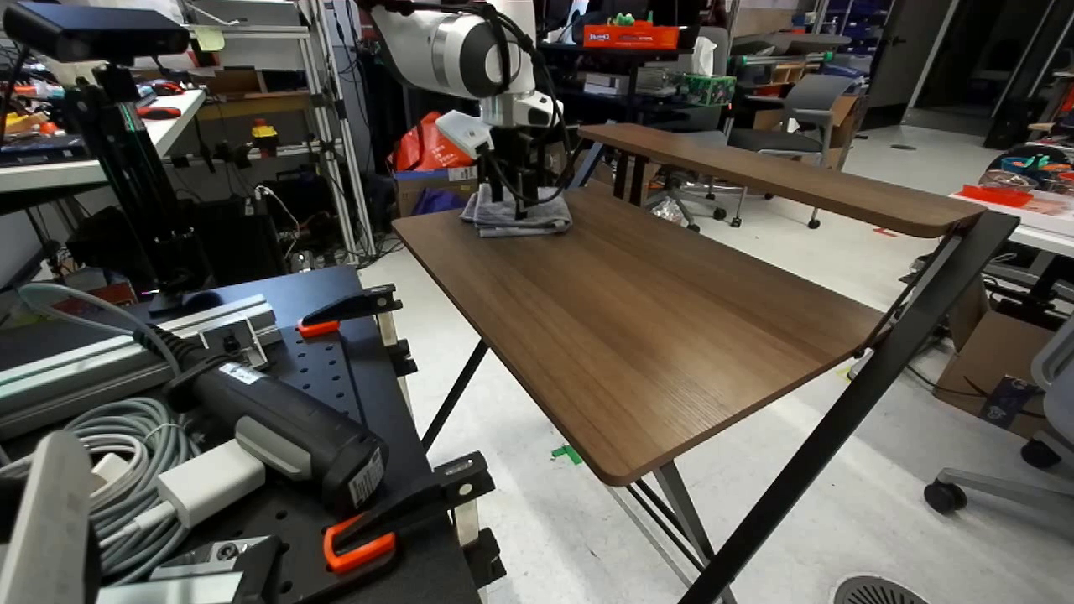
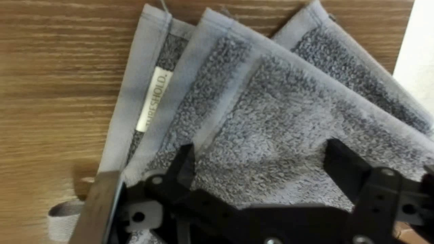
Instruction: Move the towel to the right
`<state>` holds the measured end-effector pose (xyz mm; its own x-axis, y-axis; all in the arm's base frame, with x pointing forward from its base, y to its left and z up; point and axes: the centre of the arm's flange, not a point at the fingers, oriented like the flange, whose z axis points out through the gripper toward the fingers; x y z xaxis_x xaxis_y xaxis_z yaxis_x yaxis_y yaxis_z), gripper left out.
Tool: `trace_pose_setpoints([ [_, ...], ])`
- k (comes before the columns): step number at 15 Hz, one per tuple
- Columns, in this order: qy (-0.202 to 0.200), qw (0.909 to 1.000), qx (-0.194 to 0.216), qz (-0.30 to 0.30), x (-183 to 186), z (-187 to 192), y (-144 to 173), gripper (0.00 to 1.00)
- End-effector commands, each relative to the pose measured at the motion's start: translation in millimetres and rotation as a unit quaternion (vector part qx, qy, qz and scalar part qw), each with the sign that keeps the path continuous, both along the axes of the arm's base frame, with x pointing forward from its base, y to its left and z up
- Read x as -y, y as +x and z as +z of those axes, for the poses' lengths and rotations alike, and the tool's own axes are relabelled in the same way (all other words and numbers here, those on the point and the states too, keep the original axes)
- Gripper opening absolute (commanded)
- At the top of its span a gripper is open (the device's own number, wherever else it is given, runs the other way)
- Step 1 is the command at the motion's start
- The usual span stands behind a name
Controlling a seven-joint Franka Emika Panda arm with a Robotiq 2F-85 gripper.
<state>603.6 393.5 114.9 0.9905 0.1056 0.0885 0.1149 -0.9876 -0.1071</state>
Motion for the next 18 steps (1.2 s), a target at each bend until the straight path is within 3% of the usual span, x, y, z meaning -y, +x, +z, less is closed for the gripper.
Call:
trace_pose_setpoints([
  [1, -0.025, 0.9997, 0.000, -0.010, 4, 2, 12, 1.00],
  [11, -0.044, 0.9971, -0.020, -0.059, 89, 4, 19, 1.00],
  [18, -0.049, 0.9926, -0.050, -0.099, 166, 17, -8, 1.00],
])
